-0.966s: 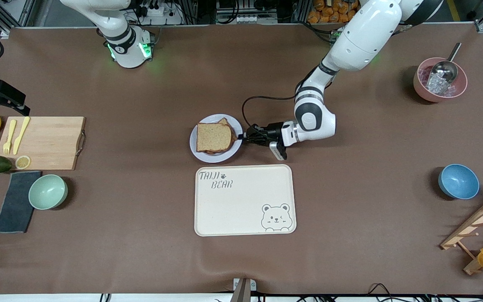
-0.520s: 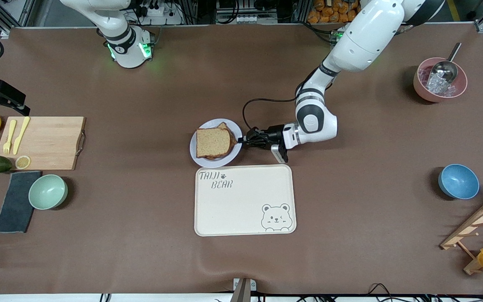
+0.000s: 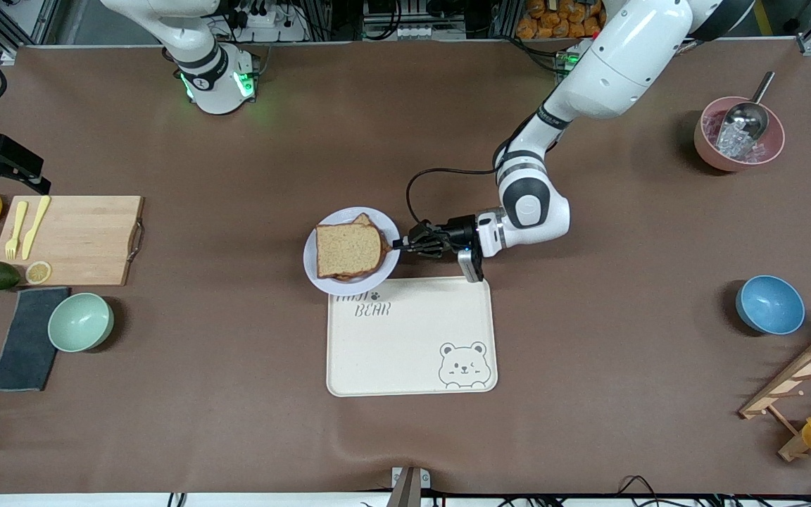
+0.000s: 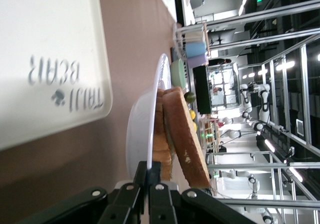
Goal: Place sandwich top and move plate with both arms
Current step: 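Slide the plate with the left gripper onto the bear tray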
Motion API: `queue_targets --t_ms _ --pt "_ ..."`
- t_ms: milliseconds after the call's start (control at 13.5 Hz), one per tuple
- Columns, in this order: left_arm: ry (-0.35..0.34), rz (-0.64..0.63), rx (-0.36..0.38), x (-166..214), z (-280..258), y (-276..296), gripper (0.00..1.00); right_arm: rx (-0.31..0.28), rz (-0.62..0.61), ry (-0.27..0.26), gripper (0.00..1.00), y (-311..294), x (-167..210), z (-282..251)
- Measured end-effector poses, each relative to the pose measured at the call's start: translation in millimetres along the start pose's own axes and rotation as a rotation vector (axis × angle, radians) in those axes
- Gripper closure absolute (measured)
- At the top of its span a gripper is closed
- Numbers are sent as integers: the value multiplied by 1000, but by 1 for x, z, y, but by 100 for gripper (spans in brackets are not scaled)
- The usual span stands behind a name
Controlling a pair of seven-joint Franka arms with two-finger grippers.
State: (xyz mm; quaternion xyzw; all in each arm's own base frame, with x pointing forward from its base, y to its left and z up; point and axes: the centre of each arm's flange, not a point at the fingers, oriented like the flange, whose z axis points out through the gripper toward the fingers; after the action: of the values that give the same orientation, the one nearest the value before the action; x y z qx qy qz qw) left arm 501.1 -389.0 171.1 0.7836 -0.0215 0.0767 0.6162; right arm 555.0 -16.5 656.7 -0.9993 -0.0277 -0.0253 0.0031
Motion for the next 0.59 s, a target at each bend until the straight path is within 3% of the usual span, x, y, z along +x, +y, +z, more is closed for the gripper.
queue_targets --t_ms 595 --pt "123 -28 -40 69 -37 15 96 0 0 -1 0 0 0 0"
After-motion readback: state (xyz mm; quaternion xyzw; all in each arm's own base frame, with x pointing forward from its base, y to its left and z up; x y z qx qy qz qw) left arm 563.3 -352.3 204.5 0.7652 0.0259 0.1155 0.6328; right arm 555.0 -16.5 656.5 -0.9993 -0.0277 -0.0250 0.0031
